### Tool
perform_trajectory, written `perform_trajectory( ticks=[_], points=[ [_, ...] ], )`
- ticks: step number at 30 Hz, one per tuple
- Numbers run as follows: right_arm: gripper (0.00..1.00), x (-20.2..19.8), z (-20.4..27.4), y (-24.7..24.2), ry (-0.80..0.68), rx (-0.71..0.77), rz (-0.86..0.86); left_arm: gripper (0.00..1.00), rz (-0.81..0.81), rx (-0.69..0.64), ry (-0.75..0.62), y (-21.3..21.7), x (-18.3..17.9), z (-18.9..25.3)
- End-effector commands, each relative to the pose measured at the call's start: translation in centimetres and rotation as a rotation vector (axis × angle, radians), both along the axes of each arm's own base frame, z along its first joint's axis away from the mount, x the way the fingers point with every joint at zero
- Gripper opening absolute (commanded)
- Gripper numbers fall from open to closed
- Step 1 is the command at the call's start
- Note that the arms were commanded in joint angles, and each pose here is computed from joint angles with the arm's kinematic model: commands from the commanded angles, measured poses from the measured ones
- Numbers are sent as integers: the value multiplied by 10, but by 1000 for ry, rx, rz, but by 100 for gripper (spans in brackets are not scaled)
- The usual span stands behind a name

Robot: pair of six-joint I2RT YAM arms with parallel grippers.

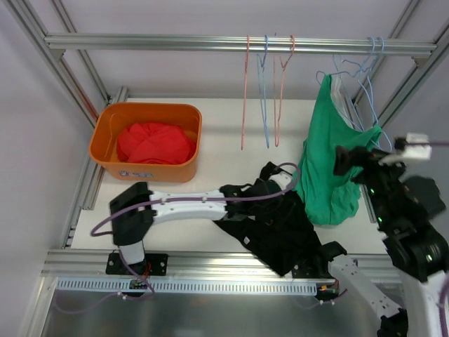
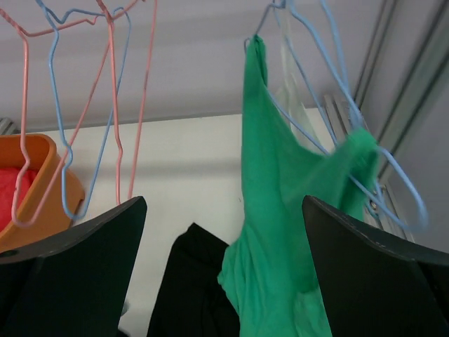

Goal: Remove the tank top from the hanger

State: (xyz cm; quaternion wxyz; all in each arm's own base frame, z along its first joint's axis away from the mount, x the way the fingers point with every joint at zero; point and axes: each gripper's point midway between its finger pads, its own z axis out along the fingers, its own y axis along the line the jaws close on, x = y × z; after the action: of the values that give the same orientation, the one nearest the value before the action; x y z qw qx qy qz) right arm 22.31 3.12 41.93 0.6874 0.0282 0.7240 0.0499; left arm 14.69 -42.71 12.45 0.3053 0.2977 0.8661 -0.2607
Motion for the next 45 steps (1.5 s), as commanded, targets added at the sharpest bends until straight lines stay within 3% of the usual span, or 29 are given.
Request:
perform_trajectory(
  ticks=[1, 5, 11, 12, 13, 14, 15, 16, 19, 20, 22, 23, 31, 37, 38, 39, 41, 42, 43, 44, 45],
  points=[
    [99, -51, -25, -26, 29, 7, -33, 99, -69, -35, -50, -53, 1, 3],
    [99, -97, -14, -18, -64, 52, 117, 99, -82, 60, -3, -78, 2, -59],
    [100, -126, -2, -3, -129, 58, 264, 96, -92, 233, 20, -81, -7, -139],
    [99, -130, -1, -4, -143, 63, 266, 88, -88, 249, 19, -80, -9, -144],
    [99, -132, 1, -6, -152, 65, 261, 70, -87, 280, 20, -72, -12, -153],
    [100, -134, 1, -7, -160, 67, 258, 24, -60, 299, -5, -65, -9, -152],
    [99, -136, 2, -8, -167, 71, 255, 12, -36, 306, -15, -59, -11, -151],
    [99, -138, 2, -11, -182, 75, 246, 1, -17, 347, -18, -40, -12, -158],
    [99, -140, 4, -15, -208, 84, 228, 0, 109, 391, -71, 10, -4, -134],
    [99, -139, 1, -16, -207, 84, 223, 0, 145, 330, -99, 18, -1, -98],
    [99, -137, 0, -17, -210, 85, 212, 0, 225, 347, -146, 60, 4, -77],
    [100, -135, -1, -16, -208, 90, 213, 0, 255, 253, -171, 68, 6, -34],
    [100, -124, -4, -5, -205, 117, 242, 0, 445, 52, -305, 165, 25, 134],
    [99, -126, 5, -5, -231, 127, 247, 0, 625, -98, -444, 239, 62, 257],
    [100, -125, 5, -5, -231, 127, 243, 0, 625, -75, -485, 246, 70, 271],
    [99, -124, 6, -5, -234, 128, 244, 0, 696, -132, -519, 265, 83, 307],
    [100, -121, 6, -3, -227, 126, 244, 0, 683, -126, -554, 266, 101, 333],
    [100, -117, 6, -1, -218, 124, 247, 0, 749, -209, -610, 287, 107, 378],
    [100, -115, 5, 0, -211, 120, 245, 0, 753, -191, -625, 279, 121, 386],
    [100, -112, 4, 1, -203, 116, 246, 0, 799, -255, -713, 302, 114, 433],
    [100, -110, 2, 2, -195, 114, 245, 0, 838, -260, -754, 311, 119, 449]
  ],
)
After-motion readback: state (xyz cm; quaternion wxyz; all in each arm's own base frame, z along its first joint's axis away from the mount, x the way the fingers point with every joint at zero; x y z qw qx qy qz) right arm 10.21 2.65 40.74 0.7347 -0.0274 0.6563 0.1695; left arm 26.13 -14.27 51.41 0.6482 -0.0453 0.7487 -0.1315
